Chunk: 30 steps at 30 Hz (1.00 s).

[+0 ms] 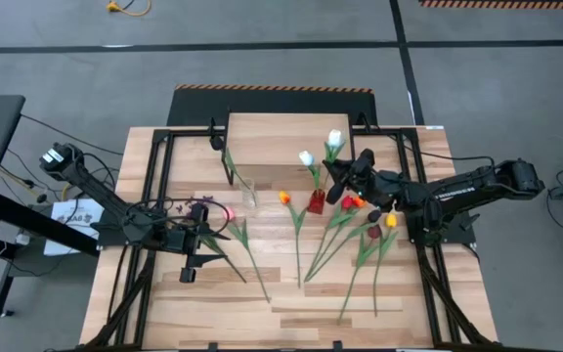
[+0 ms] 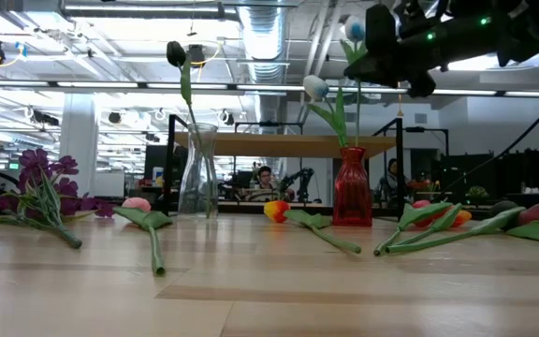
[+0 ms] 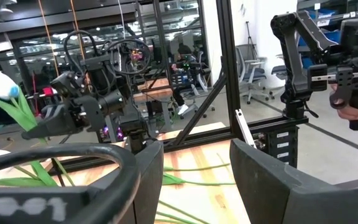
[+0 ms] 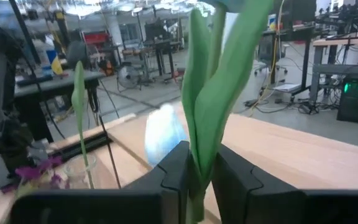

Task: Pick and place flowers into a vace then onto a shelf
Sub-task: Put the white flower into the red vase, then put the pink flower into the red vase

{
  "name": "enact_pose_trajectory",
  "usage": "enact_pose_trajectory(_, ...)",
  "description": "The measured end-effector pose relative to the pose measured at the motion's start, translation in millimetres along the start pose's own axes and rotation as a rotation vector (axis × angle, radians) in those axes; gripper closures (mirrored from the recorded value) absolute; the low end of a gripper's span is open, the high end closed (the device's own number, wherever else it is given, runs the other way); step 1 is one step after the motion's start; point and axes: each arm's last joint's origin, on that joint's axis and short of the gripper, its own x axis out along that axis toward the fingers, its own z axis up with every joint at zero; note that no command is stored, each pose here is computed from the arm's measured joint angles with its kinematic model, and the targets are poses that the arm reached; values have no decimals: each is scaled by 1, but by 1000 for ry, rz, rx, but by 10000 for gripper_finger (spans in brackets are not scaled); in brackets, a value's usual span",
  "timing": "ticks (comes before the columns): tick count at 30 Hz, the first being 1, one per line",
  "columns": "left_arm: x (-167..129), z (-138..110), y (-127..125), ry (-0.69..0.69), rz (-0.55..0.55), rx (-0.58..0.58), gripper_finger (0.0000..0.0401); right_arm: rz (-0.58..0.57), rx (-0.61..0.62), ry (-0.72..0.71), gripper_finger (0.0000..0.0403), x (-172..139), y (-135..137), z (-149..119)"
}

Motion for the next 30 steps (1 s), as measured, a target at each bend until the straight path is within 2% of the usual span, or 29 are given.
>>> enact_pose_trajectory(6,0,0,0,0,0,2,227,17,-39,56,319,0,0,-6)
enact_pose_trajectory(12,0,0,0,0,0,2,227,59,-57,122,270,-1,0,-13)
enact_pose_trajectory(21,0,0,0,0,-1,2,227,115,-174,357,196,-1,2,-21)
enact_pose_trajectory(25,0,0,0,0,-1,2,227,109,-202,403,181,-1,3,-17)
enact_pose_trajectory(30,0,0,0,0,0,2,227,127,-216,444,181,-6,7,-12)
